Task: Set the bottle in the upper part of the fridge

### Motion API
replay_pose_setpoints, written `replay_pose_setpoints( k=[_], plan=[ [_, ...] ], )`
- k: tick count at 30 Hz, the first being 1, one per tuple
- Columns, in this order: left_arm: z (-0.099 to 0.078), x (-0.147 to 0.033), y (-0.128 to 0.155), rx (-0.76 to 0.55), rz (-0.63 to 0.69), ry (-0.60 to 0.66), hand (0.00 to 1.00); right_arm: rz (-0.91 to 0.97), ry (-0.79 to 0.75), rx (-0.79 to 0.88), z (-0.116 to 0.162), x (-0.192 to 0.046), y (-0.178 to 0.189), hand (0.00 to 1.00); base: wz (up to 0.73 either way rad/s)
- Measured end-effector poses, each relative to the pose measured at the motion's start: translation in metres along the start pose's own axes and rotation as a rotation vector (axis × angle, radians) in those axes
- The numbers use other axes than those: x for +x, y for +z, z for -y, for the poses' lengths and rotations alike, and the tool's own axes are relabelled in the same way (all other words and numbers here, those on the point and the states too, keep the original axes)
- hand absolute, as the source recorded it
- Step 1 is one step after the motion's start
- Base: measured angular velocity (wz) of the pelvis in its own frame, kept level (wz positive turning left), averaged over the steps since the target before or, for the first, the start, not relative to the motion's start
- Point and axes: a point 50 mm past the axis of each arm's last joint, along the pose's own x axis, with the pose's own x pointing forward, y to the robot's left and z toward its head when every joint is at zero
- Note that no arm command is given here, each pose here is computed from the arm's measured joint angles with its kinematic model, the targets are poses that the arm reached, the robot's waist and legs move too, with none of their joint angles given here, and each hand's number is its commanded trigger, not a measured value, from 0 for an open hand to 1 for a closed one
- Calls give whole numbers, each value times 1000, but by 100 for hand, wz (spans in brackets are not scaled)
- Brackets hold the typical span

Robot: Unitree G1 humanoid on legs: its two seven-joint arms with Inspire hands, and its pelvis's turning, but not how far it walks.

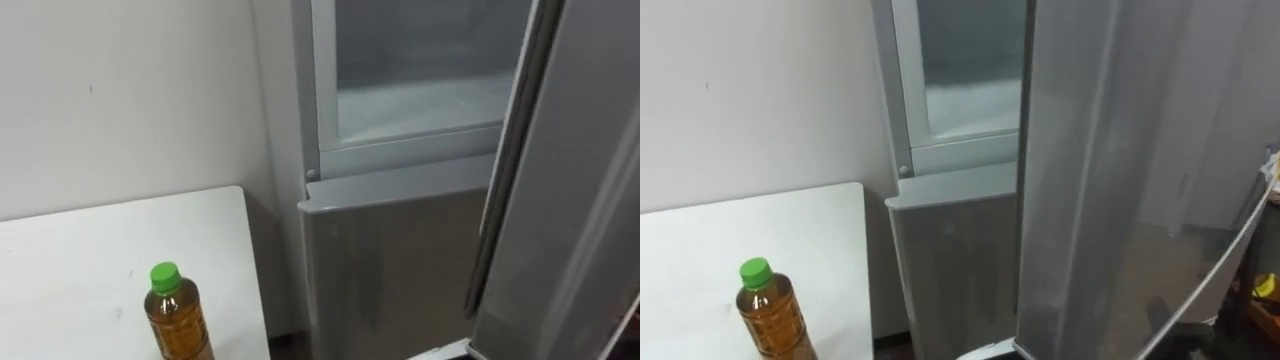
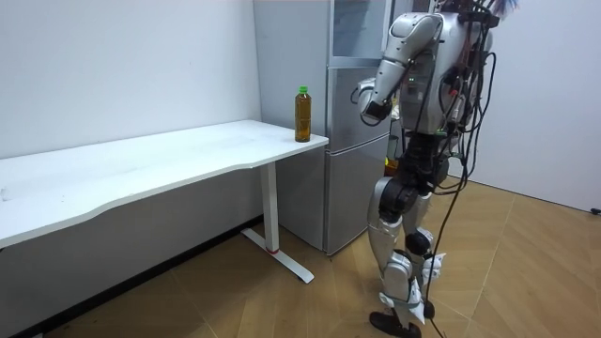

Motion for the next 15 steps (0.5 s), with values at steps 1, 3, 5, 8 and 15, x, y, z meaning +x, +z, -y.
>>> replay_pose_setpoints(
  k=[1, 3, 5, 8, 15],
  plan=[
    [-1, -1, 3, 26, -2, 10, 0, 1, 1, -1, 0, 0, 0, 0, 0],
    [-7, -5, 6, 55, -9, 54, 0, 4, 7, -2, -1, 0, 0, 0, 2],
    [-10, -7, 7, 68, -12, 82, 0, 1, 7, 3, 0, 0, -1, 0, 0],
    [-11, -7, 8, 82, -14, 109, 0, -2, -3, 21, 1, 0, -4, 0, 0],
    [-17, -12, 15, 181, -42, 157, 0, 5, -6, 51, -2, 1, -7, 0, 0]
  ],
)
